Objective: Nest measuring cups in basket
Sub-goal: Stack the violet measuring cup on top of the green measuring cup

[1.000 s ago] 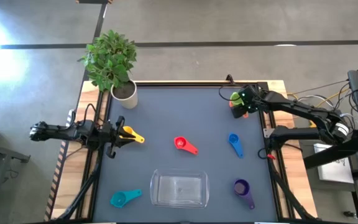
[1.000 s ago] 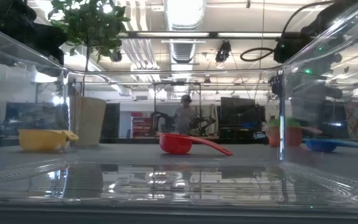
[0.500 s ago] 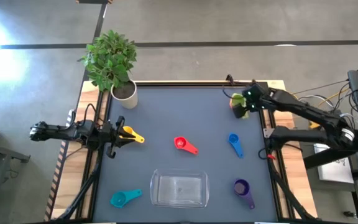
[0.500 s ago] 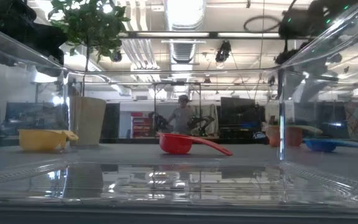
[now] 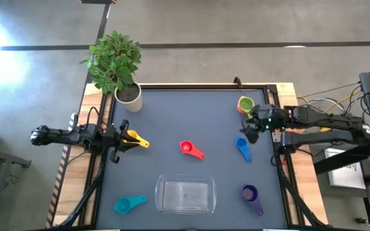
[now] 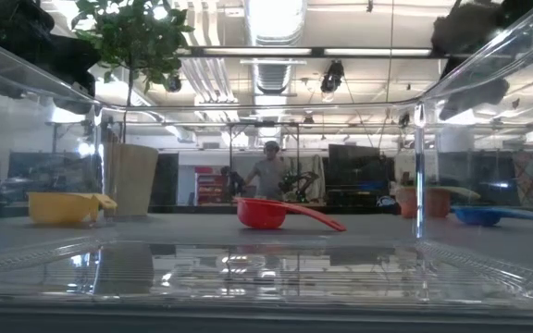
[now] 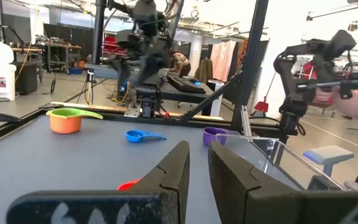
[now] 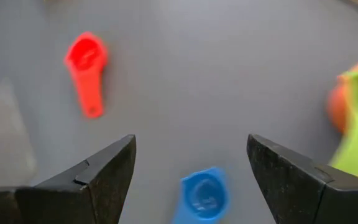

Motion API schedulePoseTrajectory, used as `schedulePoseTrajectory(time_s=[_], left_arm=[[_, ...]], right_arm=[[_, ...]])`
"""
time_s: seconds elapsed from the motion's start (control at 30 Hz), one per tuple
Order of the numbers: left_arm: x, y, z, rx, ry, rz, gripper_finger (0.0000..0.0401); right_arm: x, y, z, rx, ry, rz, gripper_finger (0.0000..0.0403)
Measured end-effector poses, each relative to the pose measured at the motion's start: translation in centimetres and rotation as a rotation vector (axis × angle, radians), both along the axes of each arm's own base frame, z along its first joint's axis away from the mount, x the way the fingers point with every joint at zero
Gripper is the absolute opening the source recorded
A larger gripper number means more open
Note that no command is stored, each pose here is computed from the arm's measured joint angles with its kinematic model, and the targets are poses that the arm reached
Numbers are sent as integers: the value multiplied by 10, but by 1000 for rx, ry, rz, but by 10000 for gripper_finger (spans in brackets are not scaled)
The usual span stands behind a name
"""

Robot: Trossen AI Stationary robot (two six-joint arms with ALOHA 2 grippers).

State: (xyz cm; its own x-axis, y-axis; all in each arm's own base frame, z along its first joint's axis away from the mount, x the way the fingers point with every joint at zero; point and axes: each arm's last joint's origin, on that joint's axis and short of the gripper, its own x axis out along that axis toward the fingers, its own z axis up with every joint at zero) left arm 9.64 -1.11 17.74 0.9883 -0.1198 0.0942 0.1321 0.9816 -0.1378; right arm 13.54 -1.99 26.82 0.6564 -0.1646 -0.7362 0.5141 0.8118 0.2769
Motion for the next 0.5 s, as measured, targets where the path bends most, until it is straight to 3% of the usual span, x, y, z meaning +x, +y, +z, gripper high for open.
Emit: schedulePoseTrajectory(time_s=[0.23, 0.5], left_arm=[[0, 0, 0, 0, 0, 0, 41], [0, 0, 0, 0, 0, 0, 41]], right_arm=[[11, 38, -7, 18, 22, 239, 292], [6, 88, -27, 68, 132, 407, 292]])
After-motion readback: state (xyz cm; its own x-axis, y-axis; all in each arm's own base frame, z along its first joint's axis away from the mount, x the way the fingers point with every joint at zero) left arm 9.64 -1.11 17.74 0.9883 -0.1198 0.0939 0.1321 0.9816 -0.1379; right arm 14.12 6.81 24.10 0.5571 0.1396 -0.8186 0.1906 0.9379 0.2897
